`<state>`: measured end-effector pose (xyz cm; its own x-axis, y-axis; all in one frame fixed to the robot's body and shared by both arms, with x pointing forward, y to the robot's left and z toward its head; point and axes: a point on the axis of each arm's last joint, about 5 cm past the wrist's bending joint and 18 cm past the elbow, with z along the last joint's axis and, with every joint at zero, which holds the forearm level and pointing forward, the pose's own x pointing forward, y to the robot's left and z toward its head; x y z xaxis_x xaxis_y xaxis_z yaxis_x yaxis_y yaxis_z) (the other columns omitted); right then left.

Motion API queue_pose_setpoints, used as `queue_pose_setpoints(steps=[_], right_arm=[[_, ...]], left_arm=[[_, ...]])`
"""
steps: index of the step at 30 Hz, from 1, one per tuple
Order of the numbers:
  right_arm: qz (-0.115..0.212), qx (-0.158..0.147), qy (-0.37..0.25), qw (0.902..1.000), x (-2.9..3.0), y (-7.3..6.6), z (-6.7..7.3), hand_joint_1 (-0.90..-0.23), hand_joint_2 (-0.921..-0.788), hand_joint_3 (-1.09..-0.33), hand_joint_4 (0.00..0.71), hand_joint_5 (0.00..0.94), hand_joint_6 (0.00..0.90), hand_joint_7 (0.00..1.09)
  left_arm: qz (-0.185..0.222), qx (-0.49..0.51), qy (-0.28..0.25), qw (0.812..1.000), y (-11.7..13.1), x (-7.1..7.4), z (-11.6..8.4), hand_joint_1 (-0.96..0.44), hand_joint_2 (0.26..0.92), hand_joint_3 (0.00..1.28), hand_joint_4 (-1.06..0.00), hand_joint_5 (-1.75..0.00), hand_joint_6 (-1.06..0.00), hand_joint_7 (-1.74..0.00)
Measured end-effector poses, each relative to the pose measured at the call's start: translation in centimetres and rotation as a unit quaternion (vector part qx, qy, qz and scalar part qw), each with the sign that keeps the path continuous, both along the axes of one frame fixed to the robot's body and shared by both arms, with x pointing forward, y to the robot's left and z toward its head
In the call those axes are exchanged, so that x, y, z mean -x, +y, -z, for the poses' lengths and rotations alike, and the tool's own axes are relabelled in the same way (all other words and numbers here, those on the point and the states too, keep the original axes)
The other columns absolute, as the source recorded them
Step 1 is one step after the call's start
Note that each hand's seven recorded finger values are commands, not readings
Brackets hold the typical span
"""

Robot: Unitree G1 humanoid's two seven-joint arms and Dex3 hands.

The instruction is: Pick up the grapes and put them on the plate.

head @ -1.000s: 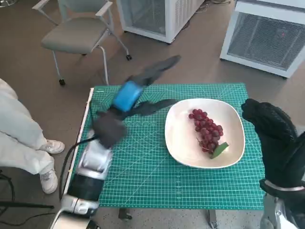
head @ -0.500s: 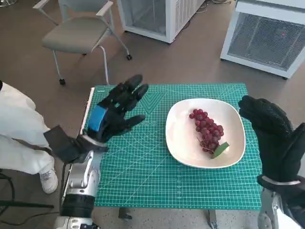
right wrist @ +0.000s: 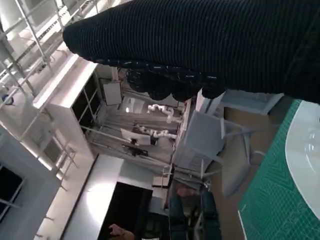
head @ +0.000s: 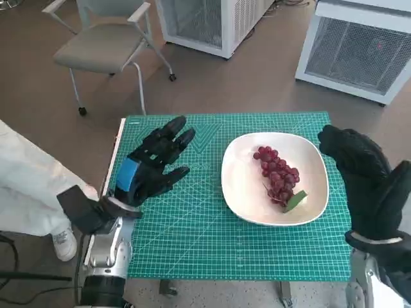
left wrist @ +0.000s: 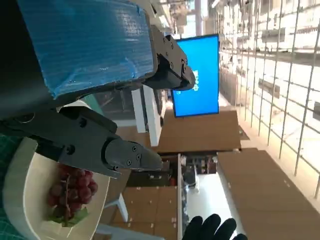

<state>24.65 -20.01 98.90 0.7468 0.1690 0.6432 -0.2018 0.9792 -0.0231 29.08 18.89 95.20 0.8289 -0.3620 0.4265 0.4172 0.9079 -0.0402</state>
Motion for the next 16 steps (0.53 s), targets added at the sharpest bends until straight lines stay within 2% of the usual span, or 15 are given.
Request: queue_pose_setpoints(steps=[16], right_arm=[[-0.007,0.002,-0.001,1.0000,-0.01,-0.01,-0.01,-0.512,-0.921,-0.578,0.339,0.446,0.201,0.87]], left_arm=[[-0.008,-0.006,-0.002,1.000,0.14,0.87,0.75,-0.28,0.921,0.23,-0.39,0.00,-0.49,-0.01]])
